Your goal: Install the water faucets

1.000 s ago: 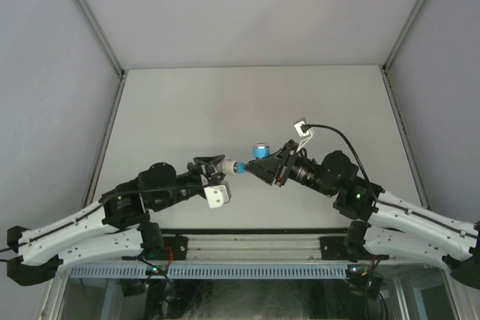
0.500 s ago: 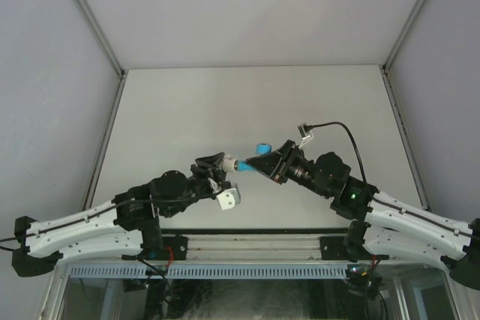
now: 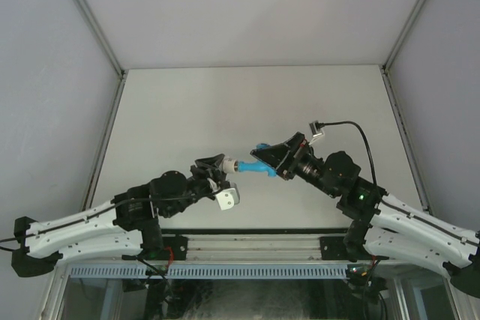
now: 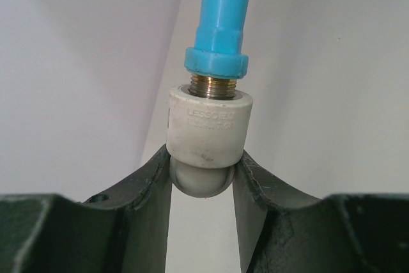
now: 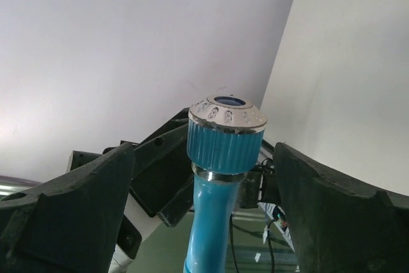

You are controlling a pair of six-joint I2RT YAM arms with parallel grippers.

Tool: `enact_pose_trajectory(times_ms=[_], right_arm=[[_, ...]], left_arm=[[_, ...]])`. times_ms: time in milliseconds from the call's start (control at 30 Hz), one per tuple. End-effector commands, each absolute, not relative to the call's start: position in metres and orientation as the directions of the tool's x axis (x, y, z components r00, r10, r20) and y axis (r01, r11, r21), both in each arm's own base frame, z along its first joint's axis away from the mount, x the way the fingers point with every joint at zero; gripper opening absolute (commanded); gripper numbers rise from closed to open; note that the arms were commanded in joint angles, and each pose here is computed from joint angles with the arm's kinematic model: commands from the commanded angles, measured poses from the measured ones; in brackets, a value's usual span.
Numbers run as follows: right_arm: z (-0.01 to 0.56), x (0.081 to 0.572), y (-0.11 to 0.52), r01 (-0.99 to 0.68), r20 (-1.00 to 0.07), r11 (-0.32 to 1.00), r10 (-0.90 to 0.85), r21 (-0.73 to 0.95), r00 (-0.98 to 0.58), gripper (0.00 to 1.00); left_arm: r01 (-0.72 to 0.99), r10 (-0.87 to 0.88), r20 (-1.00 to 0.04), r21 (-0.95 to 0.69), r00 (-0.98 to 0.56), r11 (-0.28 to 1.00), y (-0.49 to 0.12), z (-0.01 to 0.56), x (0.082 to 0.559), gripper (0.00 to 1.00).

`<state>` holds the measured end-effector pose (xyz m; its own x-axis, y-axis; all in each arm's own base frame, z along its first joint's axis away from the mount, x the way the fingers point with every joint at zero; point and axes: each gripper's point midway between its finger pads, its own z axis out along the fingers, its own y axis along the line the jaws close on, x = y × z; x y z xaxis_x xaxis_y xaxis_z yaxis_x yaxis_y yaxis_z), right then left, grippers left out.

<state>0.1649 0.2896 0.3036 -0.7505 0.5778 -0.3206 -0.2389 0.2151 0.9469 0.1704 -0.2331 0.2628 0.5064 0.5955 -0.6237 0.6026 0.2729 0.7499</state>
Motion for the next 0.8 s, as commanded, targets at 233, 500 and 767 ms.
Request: enact_pose_trajectory(times_ms=[233, 500, 767], right_arm=[[0.308, 0.167, 0.264, -0.597, -0.745, 0.447, 0.437, 0.667, -0.505, 0.91], [0.314, 0.149, 0.248, -0.868, -0.982, 0.473, 0.171, 0.152, -0.078, 0.92], [0.275, 0.118, 0.242, -0.764, -0.779, 0.156, -0.168, -0.626, 0.604, 0.88]], left_arm=[[0.715, 0.453, -0.758, 0.628, 0.470, 0.308, -0.234, 0.296, 0.154, 0.00], [0.785, 0.468, -0.781, 0.566, 0.413, 0.252, -0.232, 0.288, 0.150, 0.00], [0.890, 0.468, -0.816, 0.439, 0.339, 0.122, -0.232, 0.273, 0.133, 0.00]])
